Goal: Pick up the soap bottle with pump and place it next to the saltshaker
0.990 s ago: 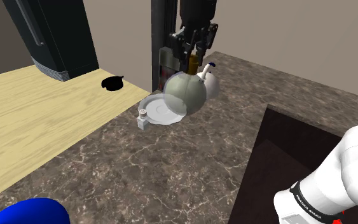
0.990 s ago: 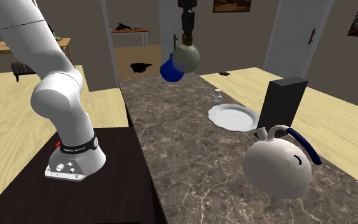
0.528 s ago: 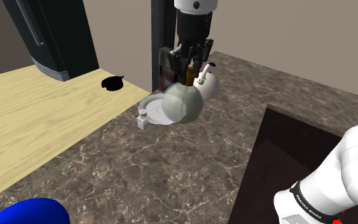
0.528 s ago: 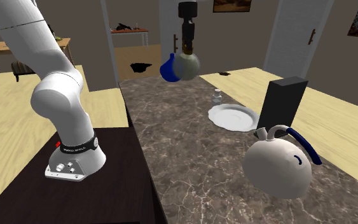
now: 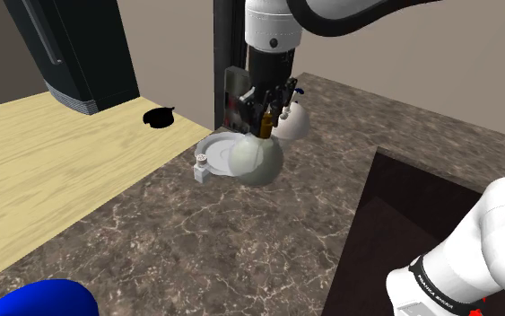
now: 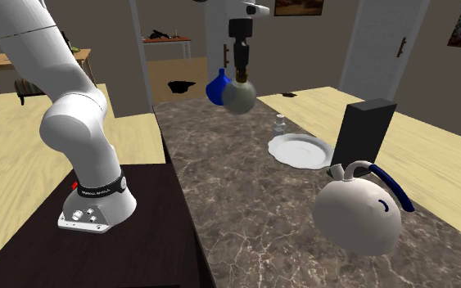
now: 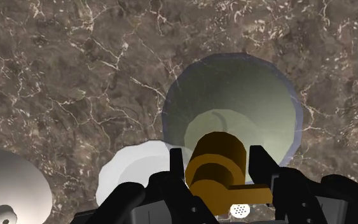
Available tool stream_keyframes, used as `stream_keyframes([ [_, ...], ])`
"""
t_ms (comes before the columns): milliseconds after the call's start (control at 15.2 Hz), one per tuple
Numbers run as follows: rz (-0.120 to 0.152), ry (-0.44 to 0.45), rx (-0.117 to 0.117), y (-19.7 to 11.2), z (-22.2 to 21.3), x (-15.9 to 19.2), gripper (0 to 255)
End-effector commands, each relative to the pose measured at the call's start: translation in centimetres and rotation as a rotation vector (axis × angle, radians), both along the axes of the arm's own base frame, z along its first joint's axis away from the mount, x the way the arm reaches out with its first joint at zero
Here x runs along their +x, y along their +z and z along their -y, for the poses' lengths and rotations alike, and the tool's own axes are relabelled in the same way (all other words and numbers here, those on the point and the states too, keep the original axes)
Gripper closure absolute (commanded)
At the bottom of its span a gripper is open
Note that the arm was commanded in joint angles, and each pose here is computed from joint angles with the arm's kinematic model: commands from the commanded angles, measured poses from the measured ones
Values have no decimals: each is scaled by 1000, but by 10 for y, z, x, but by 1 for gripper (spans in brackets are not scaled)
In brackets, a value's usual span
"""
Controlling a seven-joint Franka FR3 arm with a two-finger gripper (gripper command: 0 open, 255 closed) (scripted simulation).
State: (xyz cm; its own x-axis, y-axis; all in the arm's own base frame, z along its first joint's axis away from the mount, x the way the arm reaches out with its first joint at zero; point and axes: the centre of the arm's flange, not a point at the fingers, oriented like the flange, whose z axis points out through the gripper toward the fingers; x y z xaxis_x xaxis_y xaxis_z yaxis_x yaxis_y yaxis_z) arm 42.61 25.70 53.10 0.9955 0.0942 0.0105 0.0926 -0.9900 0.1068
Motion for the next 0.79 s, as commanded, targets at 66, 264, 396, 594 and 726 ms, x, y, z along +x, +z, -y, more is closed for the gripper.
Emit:
stream_keyframes([
  [66, 1, 0, 1, -16, -1, 1, 255],
  [264, 1, 0, 1, -32, -1, 1, 255],
  [396, 1, 0, 1, -42, -1, 1, 255],
  [594, 1, 0, 1, -58, -1, 1, 255],
  [726, 1, 0, 1, -69, -1, 1, 255],
])
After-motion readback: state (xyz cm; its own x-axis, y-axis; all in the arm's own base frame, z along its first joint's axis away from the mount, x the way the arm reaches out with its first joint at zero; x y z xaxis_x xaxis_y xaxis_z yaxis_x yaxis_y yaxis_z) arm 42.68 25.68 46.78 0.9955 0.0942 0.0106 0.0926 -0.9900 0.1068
